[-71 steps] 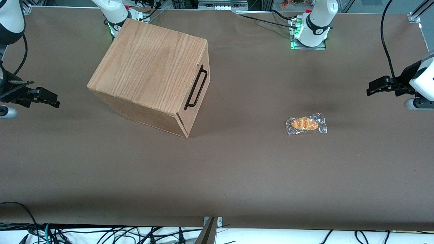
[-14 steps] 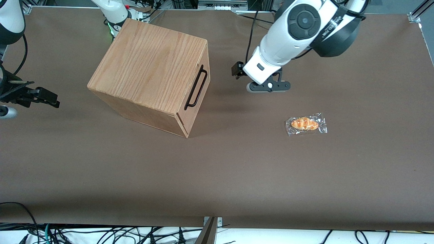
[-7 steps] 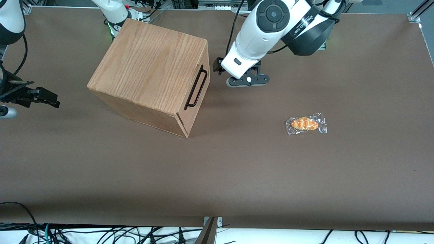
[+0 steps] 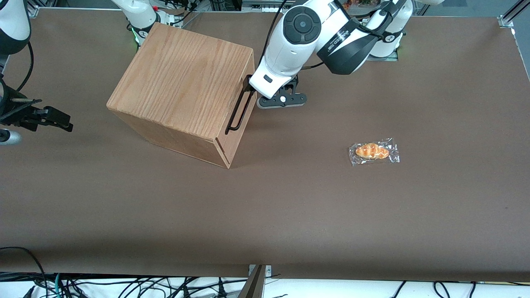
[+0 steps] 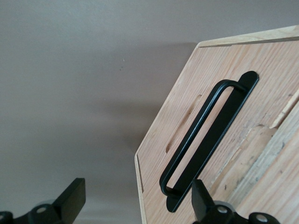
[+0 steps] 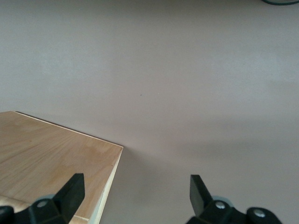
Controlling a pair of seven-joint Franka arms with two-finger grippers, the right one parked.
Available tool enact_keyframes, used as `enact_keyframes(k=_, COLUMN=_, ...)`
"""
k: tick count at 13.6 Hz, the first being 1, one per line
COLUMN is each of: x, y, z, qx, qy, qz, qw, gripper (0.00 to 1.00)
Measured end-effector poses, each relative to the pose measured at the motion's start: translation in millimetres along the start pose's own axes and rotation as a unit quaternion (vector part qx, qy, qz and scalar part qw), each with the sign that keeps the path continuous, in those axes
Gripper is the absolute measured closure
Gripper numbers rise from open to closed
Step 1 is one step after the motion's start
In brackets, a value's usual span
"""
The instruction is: Open top drawer with left arm
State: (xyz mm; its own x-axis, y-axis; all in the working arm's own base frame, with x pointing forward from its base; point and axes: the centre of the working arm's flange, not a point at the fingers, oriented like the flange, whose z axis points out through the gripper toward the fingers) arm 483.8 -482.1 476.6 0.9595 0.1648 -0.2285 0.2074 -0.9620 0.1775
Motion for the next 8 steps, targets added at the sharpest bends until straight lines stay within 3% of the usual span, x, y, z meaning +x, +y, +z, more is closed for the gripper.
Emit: enact_keyframes(k=8, x=11, y=6, z=16, qx=-0.014, qy=0.006, qz=-0.004, qw=0.9999, gripper=0.0)
